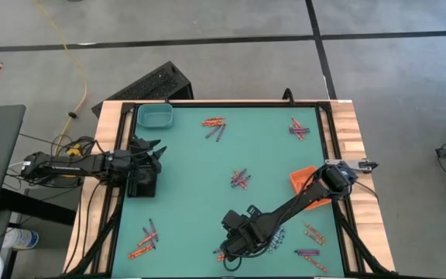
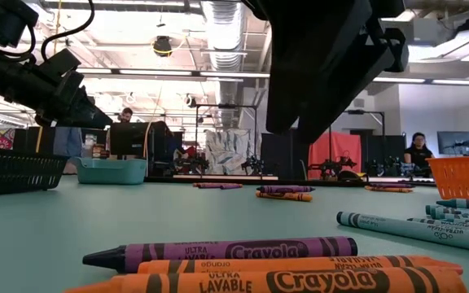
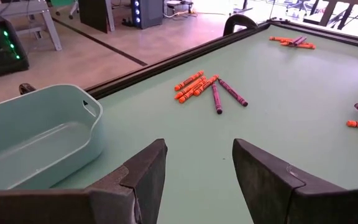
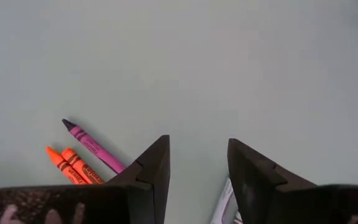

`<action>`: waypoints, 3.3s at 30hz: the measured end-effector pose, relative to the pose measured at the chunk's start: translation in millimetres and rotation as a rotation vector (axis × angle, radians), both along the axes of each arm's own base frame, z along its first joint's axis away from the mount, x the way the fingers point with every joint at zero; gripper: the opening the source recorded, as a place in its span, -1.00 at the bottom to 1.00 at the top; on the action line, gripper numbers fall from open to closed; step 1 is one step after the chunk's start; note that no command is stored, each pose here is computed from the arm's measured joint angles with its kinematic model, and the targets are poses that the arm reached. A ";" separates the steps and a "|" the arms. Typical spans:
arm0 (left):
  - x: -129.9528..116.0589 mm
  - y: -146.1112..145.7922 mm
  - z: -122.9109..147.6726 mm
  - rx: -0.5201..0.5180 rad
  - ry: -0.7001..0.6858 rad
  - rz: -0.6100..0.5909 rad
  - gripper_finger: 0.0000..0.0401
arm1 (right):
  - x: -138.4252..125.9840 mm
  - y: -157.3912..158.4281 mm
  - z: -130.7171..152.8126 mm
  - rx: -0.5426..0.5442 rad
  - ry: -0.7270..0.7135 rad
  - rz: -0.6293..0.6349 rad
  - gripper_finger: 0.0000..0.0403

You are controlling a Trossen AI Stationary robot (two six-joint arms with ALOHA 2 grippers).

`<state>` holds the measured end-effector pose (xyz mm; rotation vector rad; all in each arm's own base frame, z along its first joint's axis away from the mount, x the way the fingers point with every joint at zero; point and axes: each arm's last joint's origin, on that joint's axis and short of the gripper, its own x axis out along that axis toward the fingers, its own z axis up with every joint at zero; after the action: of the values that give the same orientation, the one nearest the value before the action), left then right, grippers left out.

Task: Sort crayons
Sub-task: Put the blue crayon into the green bin

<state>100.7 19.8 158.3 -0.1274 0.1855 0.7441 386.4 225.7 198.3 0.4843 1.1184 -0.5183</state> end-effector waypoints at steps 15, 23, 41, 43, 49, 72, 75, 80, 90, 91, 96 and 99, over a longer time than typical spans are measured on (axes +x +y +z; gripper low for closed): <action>0.0 0.0 0.0 0.000 0.000 0.000 -0.12 | -8.4 -5.0 -2.0 -0.029 0.102 -0.005 -0.25; 0.0 0.0 0.0 0.000 0.000 0.000 -0.12 | -17.3 -9.9 -10.0 -0.038 0.175 -0.105 -0.25; 0.0 0.0 0.0 0.000 0.000 0.000 -0.12 | -17.6 -6.4 -35.8 0.100 0.178 -0.138 -0.26; 0.0 0.0 0.0 0.000 0.000 0.000 -0.12 | -18.0 -6.7 -39.9 0.105 0.175 -0.143 -0.28; 0.0 0.0 0.0 0.000 0.000 0.000 -0.12 | -19.6 -7.4 -47.6 0.119 0.171 -0.170 -0.44; 0.0 0.0 0.0 0.000 0.000 0.000 -0.12 | -13.1 -12.6 -51.3 0.173 0.134 -0.195 -0.98; 0.0 0.0 0.0 0.000 0.000 0.000 -0.12 | -11.9 -13.0 -51.3 0.178 0.127 -0.197 -0.99; 0.0 0.0 0.0 0.000 0.000 0.000 -0.12 | -5.4 -13.1 -50.6 0.203 0.084 -0.171 -0.99; 0.3 -0.3 0.0 -0.004 -0.001 -0.013 -0.12 | 17.9 -14.7 -21.3 0.155 -0.050 -0.040 -1.00; 0.6 -0.7 -0.1 -0.009 -0.002 -0.030 -0.12 | 19.7 -14.9 -17.7 0.141 -0.065 -0.026 -1.00; 1.3 -1.4 0.2 -0.017 -0.006 -0.059 -0.12 | 29.8 -20.0 -1.0 0.068 -0.128 0.046 -1.00; 1.2 -1.3 0.3 -0.007 0.000 -0.055 -0.12 | 34.8 -24.3 7.3 0.030 -0.156 0.081 -1.00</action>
<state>101.9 18.5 158.6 -0.1288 0.1910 0.6891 421.2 201.4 205.6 0.4948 0.9925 -0.3873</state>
